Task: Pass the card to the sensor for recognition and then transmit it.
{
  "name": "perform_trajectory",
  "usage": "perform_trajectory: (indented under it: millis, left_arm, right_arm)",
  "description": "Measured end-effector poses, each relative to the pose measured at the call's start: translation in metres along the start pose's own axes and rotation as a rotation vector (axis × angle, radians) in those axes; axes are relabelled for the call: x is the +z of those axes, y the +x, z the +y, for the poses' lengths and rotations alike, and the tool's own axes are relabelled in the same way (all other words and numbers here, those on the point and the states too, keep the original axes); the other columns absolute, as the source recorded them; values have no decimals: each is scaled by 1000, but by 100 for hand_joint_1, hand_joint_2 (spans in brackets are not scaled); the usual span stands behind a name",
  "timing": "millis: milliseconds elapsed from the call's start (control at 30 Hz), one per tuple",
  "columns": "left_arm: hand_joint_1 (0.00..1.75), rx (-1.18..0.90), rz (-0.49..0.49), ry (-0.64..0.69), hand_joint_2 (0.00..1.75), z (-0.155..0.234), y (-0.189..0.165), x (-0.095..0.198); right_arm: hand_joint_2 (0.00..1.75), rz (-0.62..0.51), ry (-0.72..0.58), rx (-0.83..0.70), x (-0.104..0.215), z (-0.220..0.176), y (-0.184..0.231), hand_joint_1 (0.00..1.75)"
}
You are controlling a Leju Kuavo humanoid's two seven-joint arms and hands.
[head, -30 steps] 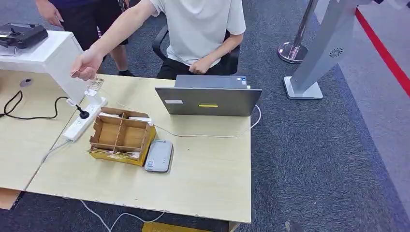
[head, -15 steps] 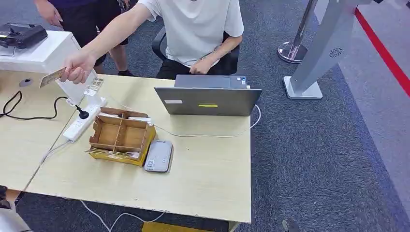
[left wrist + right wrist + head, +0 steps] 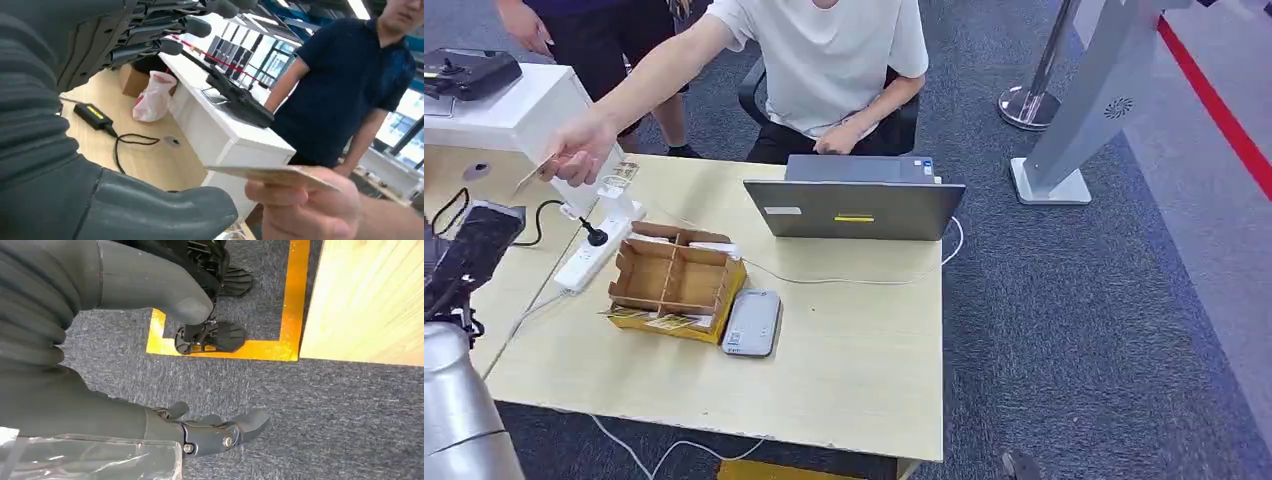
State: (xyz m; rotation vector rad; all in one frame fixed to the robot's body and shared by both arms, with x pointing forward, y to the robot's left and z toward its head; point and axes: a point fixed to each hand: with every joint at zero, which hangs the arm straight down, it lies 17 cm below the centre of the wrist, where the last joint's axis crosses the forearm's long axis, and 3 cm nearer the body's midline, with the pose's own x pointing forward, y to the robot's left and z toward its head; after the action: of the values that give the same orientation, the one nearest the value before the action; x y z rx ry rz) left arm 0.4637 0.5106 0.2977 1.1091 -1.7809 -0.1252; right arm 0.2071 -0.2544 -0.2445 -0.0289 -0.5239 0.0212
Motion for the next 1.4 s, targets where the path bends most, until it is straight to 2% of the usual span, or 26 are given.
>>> perform_trajectory:
  millis: [300, 333, 567, 900, 1100, 1400]
  left_arm:
    - [0, -266, -51, -119, 175, -49, 26, -16]
    - [175, -298, -59, -132, 175, -55, 29, -17]
    - [175, -516, -132, -189, 175, -90, 50, -22]
    - [175, -826, -284, -209, 175, -132, 82, -23]
    - [175, -919, -342, -198, 175, -142, 92, -20]
    - [175, -929, -358, -210, 175, -150, 95, -18]
  right_arm:
    - [175, 10, 14, 9, 0, 5, -2, 0]
    - [175, 12, 17, 11, 1, 6, -2, 0]
    - [175, 18, 25, 16, 1, 10, -3, 0]
    - [175, 37, 29, 16, 2, 10, -7, 0]
    - [175, 43, 37, 13, 2, 12, -10, 0]
    - [175, 45, 37, 9, 2, 11, -11, 0]
